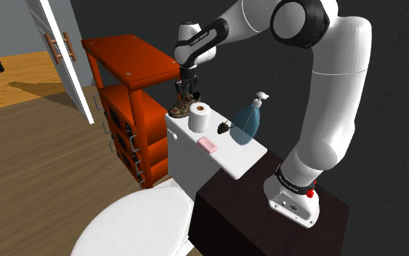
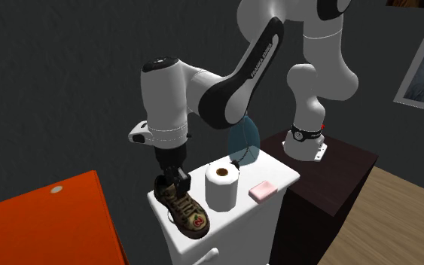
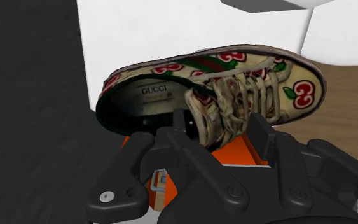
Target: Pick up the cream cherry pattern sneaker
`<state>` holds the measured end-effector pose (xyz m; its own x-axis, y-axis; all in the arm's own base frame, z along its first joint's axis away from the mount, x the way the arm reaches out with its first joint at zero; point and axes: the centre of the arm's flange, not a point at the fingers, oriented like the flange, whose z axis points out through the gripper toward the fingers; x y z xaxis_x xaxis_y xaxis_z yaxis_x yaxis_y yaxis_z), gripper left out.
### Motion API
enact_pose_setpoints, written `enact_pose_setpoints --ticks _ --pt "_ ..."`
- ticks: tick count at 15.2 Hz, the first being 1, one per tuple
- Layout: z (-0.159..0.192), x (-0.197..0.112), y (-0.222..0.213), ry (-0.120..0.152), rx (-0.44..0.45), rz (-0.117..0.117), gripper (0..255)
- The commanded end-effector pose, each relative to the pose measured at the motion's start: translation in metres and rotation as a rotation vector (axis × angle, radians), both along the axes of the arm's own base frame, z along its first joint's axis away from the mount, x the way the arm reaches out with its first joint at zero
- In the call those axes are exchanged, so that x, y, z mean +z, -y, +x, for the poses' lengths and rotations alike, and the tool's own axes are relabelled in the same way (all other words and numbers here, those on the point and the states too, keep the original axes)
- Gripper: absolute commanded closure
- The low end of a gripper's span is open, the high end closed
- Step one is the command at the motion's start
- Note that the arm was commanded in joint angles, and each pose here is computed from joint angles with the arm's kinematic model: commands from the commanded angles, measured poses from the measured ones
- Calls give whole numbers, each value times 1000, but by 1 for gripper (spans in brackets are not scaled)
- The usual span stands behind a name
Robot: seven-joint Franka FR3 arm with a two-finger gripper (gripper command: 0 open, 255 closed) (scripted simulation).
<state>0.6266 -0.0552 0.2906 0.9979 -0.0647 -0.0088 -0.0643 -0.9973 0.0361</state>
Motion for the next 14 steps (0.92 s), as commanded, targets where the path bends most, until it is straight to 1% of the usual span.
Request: enact_pose_setpoints --ticks 1,14 --pt "0 8 1 0 0 0 255" --pt "0 77 1 0 0 0 255"
